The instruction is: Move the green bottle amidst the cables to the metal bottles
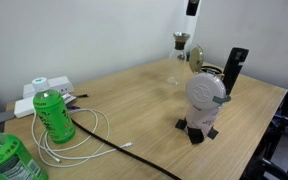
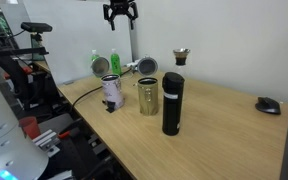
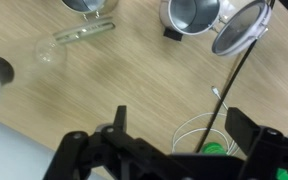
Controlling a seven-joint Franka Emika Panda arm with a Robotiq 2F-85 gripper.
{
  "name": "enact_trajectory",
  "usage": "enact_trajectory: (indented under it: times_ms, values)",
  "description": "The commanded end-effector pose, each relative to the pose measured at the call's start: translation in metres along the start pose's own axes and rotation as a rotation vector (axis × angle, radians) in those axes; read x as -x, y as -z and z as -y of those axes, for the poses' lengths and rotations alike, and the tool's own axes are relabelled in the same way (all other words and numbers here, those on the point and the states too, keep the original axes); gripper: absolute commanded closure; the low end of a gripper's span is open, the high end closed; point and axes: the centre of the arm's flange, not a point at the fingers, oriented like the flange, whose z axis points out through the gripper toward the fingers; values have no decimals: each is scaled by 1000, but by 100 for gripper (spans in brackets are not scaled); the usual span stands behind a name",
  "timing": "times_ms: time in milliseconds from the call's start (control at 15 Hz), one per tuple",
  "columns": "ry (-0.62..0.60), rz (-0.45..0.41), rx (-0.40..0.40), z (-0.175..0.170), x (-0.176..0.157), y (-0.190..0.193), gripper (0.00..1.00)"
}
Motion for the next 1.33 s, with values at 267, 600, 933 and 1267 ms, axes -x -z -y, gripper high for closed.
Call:
enact_trajectory:
  times_ms: [267,600,933,1267]
  values:
    - [55,-40,-6,33,-46,-17,0]
    - [53,-44,-6,31,-48,-17,0]
    - [59,-102,6,49,-72,-24,0]
    - [160,-171,-2,84,-125,-24,0]
